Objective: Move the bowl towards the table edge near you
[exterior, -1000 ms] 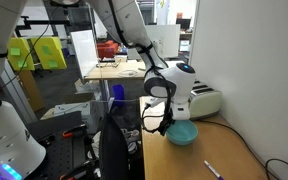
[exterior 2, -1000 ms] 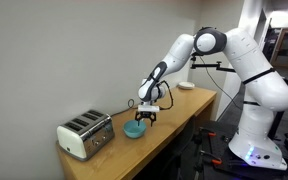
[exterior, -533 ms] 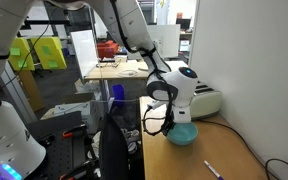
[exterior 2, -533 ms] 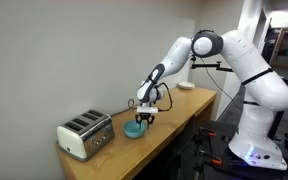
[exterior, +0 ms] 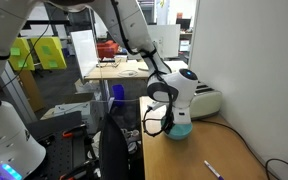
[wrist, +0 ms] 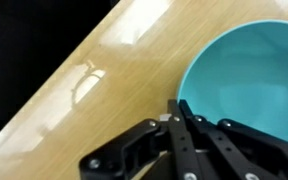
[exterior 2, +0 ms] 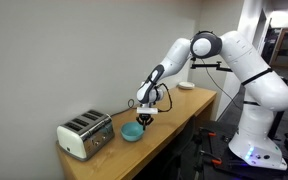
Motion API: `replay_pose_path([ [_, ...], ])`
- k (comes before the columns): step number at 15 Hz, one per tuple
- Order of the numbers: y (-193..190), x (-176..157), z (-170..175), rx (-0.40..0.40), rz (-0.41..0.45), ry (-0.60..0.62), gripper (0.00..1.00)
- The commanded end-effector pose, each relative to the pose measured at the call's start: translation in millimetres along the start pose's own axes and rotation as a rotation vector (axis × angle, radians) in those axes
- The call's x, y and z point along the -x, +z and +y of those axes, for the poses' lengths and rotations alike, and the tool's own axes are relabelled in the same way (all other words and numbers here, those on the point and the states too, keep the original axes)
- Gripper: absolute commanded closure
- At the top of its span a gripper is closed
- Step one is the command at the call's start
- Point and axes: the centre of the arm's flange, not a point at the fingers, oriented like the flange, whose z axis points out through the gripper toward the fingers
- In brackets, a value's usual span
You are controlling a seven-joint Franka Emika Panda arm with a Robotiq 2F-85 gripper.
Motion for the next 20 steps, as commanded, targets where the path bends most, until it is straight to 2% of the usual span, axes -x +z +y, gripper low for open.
replay_pose_path([
  [1, 1, -1, 1, -0.006, -0.032, 0.019, 0.99],
  [5, -9, -4, 15, -0.017, -0.019, 0.032, 0.99],
  [9, -15, -12, 49, -0.04, -0.019, 0.069, 0.99],
  [15, -16, -13, 105, -0.034, -0.011, 0.088, 0.99],
  [19, -18, -10, 119, -0.012, 0.005, 0.09, 0.99],
  [20, -18, -8, 119, -0.012, 0.01, 0.092, 0.71],
])
